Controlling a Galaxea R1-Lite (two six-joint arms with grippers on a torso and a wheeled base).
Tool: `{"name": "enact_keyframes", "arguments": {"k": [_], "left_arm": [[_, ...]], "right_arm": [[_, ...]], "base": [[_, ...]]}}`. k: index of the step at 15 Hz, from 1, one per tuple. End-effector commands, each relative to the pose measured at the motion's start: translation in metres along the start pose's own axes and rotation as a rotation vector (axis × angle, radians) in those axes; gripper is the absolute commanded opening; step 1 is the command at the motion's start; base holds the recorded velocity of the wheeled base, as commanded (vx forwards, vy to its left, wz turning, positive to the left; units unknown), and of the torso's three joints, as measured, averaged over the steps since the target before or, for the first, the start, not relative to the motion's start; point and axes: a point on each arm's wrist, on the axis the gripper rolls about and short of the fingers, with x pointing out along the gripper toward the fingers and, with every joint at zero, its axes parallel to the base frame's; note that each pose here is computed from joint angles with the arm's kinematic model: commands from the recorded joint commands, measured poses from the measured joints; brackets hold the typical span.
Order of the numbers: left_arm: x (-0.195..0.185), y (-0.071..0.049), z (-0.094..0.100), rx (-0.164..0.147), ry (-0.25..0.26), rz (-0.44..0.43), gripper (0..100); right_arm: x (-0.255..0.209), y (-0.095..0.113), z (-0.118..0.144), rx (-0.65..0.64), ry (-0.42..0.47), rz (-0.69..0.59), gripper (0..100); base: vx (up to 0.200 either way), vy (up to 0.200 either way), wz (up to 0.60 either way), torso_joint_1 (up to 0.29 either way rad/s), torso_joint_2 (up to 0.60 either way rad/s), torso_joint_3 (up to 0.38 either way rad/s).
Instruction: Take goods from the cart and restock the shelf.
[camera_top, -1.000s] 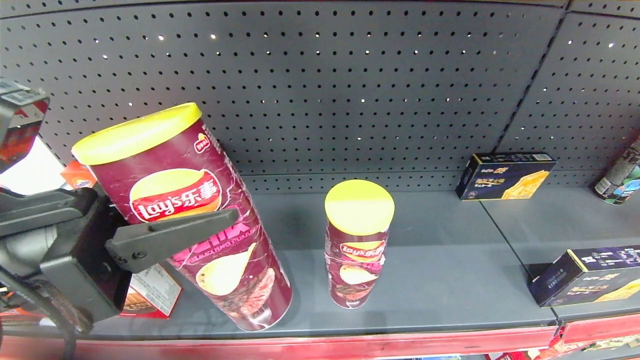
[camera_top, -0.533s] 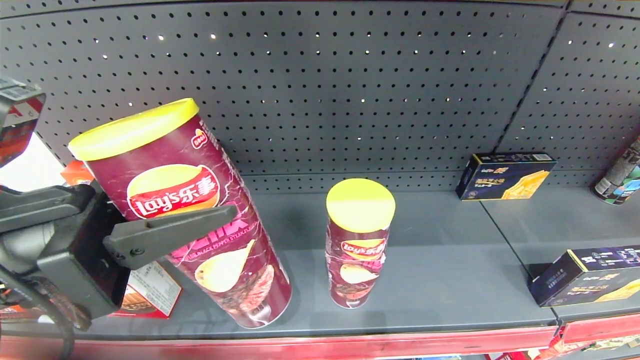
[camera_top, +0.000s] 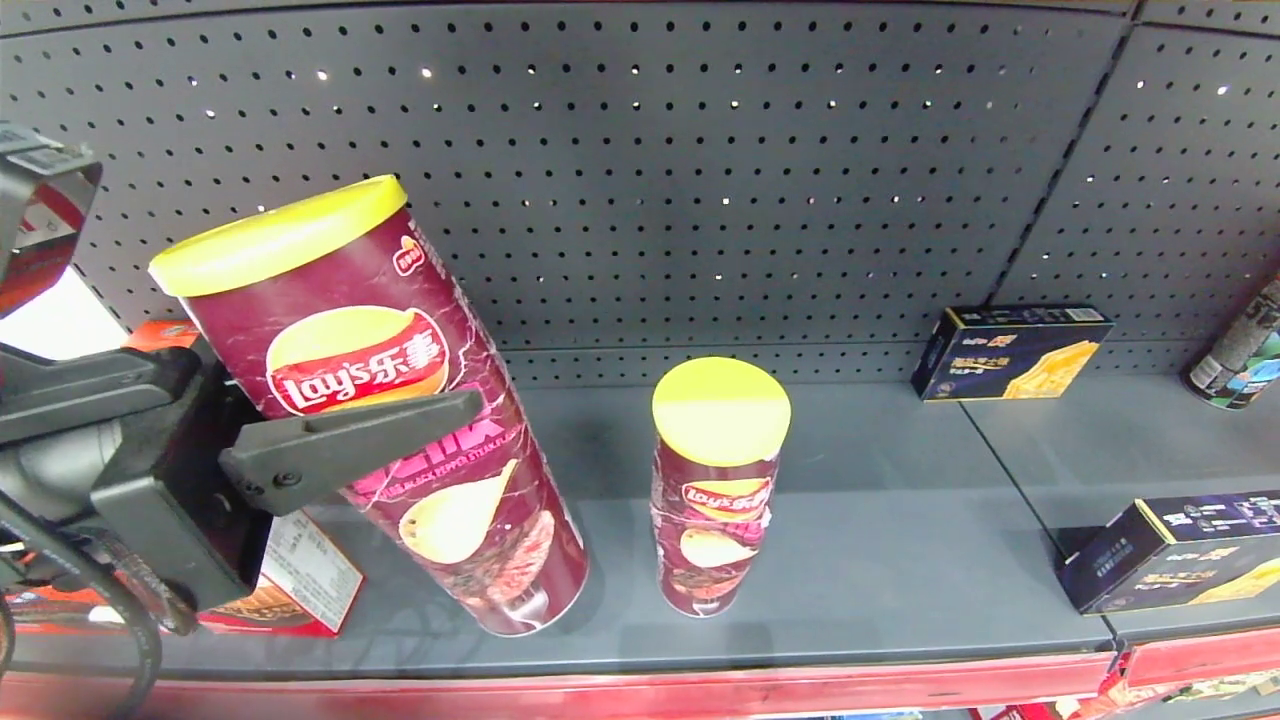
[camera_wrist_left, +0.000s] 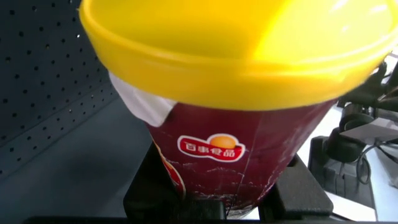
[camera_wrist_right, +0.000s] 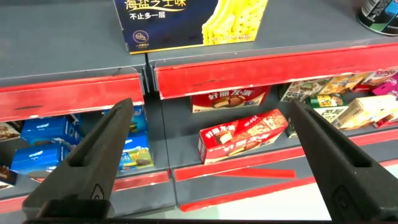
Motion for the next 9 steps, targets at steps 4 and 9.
{"name": "enact_keyframes", "arguments": {"k": [4,9], "left_arm": [[0.005,0.029,-0.008,0.016,0.036,0.088,0],[0.018,0.066,0.002,0.037,0.036,0.144,0]], "right_arm": [[0.0,0.0,0.0,-0.001,0.007,0.0,100],[0.0,0.0,0.0,0.0,0.005,0.0,100]], "base": [[0.0,0.0,0.0,0.0,0.0,0.0],[0.0,0.0,0.0,0.0,0.0,0.0]]}}
